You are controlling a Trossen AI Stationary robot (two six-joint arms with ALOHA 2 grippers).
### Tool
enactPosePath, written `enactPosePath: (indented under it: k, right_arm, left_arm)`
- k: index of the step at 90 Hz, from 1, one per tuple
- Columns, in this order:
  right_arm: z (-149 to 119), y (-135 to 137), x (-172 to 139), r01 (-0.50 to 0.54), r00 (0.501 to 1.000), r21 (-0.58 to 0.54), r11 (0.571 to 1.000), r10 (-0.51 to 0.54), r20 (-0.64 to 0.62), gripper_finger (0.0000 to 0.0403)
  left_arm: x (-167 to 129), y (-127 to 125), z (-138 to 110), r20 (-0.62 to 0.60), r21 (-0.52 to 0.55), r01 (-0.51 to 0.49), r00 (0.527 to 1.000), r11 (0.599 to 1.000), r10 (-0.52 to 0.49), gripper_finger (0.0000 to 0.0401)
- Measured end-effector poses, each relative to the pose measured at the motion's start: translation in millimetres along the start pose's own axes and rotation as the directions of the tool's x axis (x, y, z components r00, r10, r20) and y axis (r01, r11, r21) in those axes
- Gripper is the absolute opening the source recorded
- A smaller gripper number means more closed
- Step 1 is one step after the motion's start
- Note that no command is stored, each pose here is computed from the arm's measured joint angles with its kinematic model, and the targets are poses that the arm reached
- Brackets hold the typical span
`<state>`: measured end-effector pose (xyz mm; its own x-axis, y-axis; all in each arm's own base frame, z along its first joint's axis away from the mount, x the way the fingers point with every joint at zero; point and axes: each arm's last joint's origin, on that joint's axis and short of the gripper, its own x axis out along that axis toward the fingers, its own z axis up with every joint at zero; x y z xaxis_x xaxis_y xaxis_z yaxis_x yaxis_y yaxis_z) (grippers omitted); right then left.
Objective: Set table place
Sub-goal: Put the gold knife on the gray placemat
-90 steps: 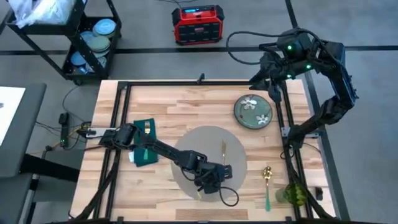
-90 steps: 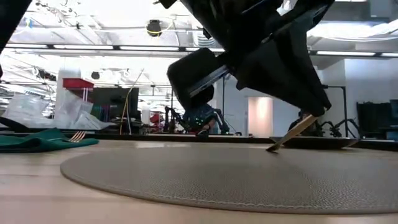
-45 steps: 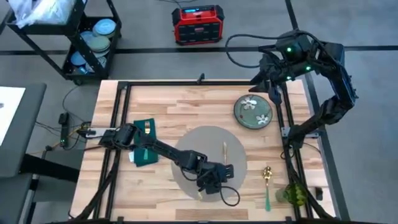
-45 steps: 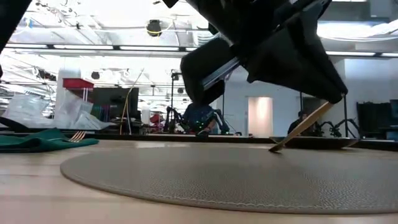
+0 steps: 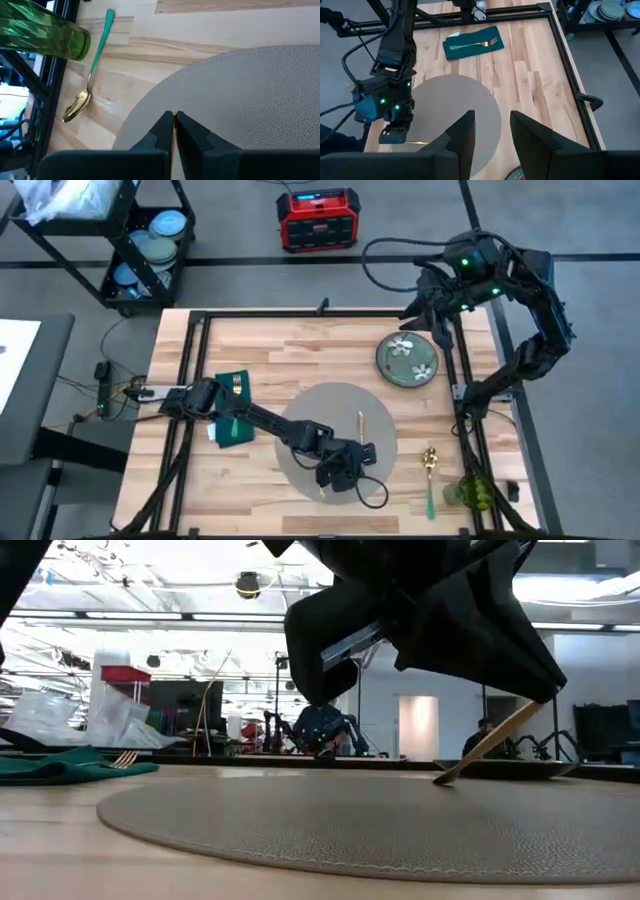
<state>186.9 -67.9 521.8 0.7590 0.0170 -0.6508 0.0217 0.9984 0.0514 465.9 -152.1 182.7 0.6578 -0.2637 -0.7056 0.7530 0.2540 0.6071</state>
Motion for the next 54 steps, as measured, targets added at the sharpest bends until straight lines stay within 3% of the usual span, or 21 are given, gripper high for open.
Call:
enactPosePath:
  k: [9, 33, 54]
  right_arm:
    - [0.0, 0.0, 0.0, 0.000, 1.000, -0.003, 1.000, 0.000, 0.000, 0.0113]
    - [0.0, -0.1, 0.2, 0.000, 1.000, -0.006, 1.000, 0.000, 0.000, 0.0113]
    - [0.0, -0.1, 0.2, 0.000, 1.000, -0.006, 1.000, 0.000, 0.000, 0.0113]
  left_arm:
    - [-0.1, 0.5, -1.1, 0.001, -0.014, 0.001, 1.000, 1.000, -0.001, 0.0000]
    - [-0.8, 4.0, -10.2, 0.055, -0.192, 0.051, 0.998, 0.980, -0.041, 0.0000]
    - [-1.0, 3.6, -10.2, 0.087, -0.202, 0.078, 0.994, 0.976, -0.062, 0.0000]
